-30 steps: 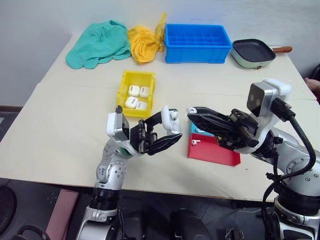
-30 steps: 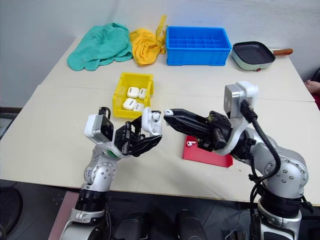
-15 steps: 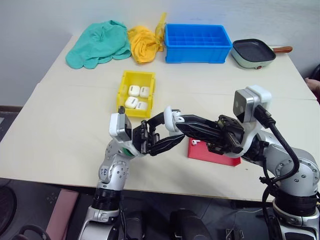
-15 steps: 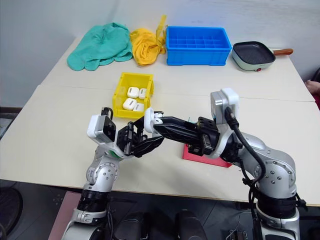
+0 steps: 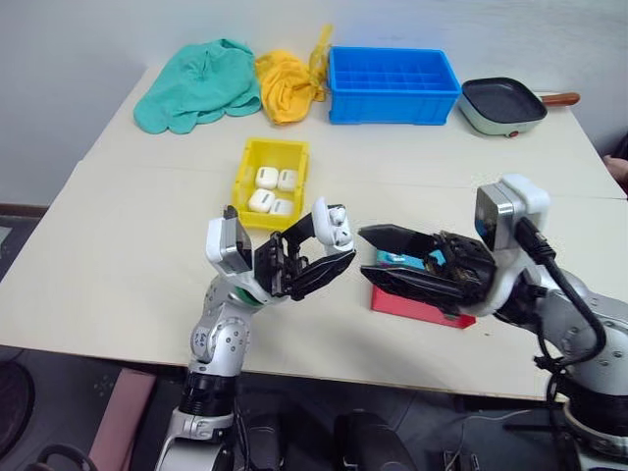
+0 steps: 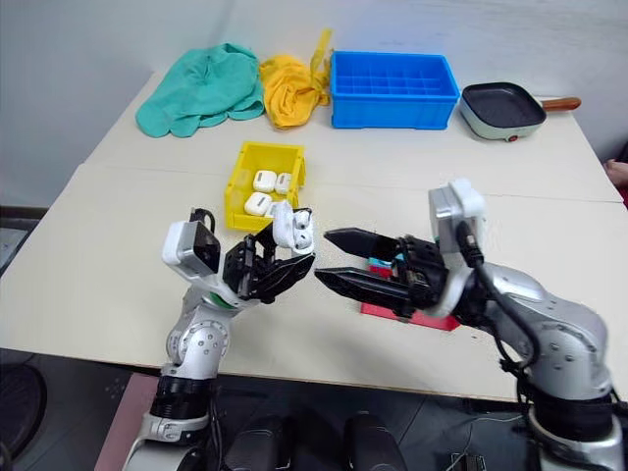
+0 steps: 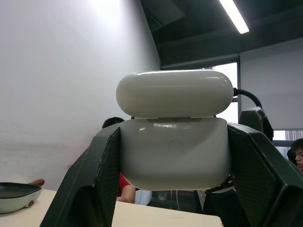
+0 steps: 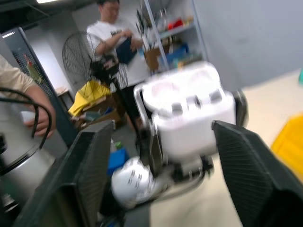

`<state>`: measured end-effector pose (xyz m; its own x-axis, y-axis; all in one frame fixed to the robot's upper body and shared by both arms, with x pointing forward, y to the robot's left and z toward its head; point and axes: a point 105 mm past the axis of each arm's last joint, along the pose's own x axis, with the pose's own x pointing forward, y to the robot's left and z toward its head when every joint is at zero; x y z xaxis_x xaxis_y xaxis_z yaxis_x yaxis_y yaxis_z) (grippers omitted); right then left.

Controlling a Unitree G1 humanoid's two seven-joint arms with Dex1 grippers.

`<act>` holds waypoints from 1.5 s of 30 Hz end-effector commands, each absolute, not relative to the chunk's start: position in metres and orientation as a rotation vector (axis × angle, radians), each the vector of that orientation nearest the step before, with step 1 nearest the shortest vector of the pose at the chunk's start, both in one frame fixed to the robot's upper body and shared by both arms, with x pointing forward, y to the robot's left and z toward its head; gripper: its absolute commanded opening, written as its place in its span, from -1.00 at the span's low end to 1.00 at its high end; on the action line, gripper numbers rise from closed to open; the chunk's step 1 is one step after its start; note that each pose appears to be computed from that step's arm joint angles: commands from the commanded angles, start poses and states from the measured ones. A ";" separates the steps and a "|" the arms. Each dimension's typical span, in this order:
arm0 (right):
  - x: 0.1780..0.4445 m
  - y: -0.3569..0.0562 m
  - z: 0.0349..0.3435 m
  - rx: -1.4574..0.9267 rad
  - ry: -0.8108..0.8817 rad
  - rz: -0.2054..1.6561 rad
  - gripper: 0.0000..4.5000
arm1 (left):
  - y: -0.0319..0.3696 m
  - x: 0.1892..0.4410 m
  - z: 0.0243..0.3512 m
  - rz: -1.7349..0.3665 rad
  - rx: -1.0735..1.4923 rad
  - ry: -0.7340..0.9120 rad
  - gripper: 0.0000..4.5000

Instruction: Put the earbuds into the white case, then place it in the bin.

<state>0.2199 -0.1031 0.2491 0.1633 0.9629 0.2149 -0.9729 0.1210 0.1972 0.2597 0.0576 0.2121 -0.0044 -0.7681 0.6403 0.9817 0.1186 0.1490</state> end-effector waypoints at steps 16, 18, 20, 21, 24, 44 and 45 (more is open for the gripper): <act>0.234 -0.085 0.248 -0.154 -0.072 1.391 -0.97 | 0.041 0.288 0.183 -1.412 0.326 -0.342 0.25; 0.232 -0.076 0.248 -0.175 -0.062 1.435 -0.97 | 0.037 0.286 0.183 -1.412 0.314 -0.340 0.25; 0.235 -0.068 0.244 -0.211 -0.048 1.444 -0.97 | 0.035 0.283 0.182 -1.423 0.308 -0.341 0.25; 0.238 -0.066 0.241 -0.235 -0.035 1.435 -0.97 | 0.033 0.282 0.183 -1.433 0.306 -0.346 0.25; 0.251 -0.065 0.231 -0.281 0.004 1.379 -0.97 | 0.032 0.281 0.184 -1.438 0.302 -0.358 0.25; 0.264 -0.127 0.198 -0.014 -0.097 1.124 -0.97 | 0.054 0.282 0.197 -1.339 0.169 -0.386 0.25; 0.262 -0.139 0.203 0.038 -0.142 1.085 -0.97 | 0.060 0.285 0.197 -1.307 0.158 -0.369 0.25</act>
